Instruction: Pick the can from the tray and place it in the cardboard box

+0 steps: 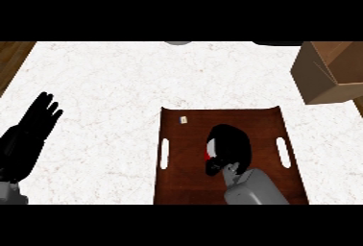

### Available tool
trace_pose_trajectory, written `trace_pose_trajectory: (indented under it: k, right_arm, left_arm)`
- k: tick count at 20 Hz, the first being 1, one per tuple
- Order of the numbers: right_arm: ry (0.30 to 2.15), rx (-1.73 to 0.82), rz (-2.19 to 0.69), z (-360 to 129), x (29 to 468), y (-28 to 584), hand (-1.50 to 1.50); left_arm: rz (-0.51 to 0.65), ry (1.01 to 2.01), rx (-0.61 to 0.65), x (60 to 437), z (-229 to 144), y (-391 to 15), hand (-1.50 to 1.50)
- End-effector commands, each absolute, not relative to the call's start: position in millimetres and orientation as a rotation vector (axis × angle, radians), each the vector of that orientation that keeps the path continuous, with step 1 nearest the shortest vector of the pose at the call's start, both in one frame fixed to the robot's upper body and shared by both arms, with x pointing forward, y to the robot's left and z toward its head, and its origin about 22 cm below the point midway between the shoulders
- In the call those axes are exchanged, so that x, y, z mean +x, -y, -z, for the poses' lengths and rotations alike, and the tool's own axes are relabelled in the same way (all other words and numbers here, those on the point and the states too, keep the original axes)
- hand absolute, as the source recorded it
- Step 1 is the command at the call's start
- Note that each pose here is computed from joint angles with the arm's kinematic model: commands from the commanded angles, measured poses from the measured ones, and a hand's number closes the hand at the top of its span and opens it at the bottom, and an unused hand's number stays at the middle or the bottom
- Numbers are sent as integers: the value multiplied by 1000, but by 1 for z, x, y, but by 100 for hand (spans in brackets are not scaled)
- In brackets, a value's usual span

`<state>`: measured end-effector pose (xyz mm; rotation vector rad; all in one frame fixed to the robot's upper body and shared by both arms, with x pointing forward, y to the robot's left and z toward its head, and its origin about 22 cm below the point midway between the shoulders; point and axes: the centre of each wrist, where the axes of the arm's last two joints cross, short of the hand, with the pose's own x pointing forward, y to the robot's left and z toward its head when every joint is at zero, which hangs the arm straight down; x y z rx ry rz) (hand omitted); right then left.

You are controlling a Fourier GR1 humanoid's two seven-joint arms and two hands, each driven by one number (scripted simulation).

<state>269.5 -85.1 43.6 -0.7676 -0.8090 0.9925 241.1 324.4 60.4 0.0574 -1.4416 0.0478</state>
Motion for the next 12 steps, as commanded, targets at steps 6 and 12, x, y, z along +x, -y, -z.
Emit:
trace_pose_trajectory:
  k: [6, 12]
  right_arm:
    - [819, -824, -986, -37, 287, 88, 150]
    - [754, -883, -801, -71, 386, 159, 150]
  left_arm:
    - [-45, 1447, 49, 246, -56, -322, 0]
    - [-4, 1470, 13, 257, -58, -304, 0]
